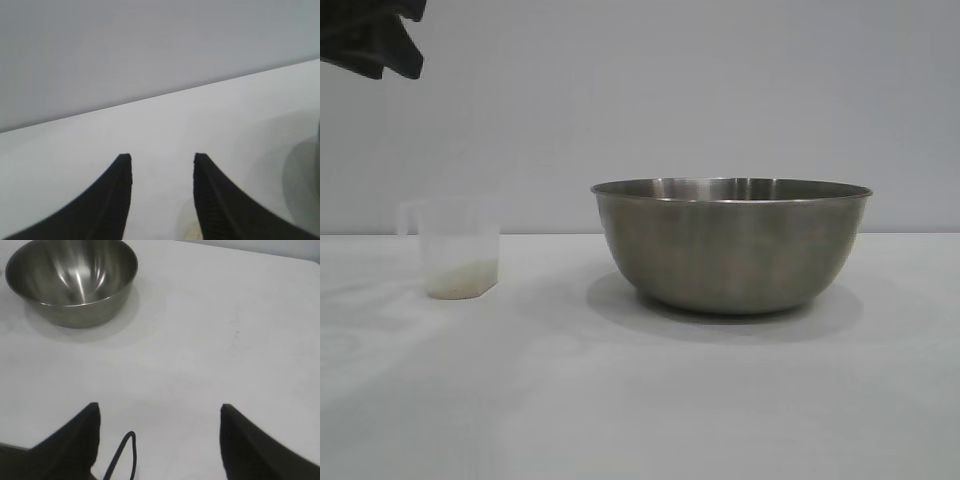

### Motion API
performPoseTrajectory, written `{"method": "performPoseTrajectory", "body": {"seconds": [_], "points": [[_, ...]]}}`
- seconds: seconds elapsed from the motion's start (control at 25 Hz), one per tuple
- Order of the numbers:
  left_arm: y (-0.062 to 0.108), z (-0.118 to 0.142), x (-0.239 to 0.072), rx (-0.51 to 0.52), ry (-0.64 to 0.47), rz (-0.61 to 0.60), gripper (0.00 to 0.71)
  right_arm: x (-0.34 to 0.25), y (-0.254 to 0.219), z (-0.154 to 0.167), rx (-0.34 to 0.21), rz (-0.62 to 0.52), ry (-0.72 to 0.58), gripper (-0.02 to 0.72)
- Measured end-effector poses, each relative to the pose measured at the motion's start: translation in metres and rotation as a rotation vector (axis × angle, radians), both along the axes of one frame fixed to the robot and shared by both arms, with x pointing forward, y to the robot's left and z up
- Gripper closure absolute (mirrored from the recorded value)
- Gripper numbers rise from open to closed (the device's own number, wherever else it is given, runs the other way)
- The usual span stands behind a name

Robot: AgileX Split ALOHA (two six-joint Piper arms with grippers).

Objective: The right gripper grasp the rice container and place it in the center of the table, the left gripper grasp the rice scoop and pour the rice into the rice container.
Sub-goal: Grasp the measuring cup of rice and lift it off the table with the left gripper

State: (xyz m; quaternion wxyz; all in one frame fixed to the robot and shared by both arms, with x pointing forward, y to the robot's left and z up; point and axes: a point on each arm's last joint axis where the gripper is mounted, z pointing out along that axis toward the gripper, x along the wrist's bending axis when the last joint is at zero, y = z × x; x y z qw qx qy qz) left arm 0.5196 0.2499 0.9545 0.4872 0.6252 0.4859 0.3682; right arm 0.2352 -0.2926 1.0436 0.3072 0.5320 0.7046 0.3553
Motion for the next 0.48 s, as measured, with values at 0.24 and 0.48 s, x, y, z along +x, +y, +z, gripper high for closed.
{"method": "performPoseTrajectory", "body": {"seconds": [0.24, 0.48], "points": [[0.010, -0.034, -0.015, -0.052, -0.052, 0.029, 0.238, 0.000, 0.000, 0.000, 0.000, 0.000, 0.000, 0.267], [0.010, -0.073, -0.022, -0.004, 0.061, 0.018, 0.238, 0.000, 0.000, 0.000, 0.000, 0.000, 0.000, 0.267]]}}
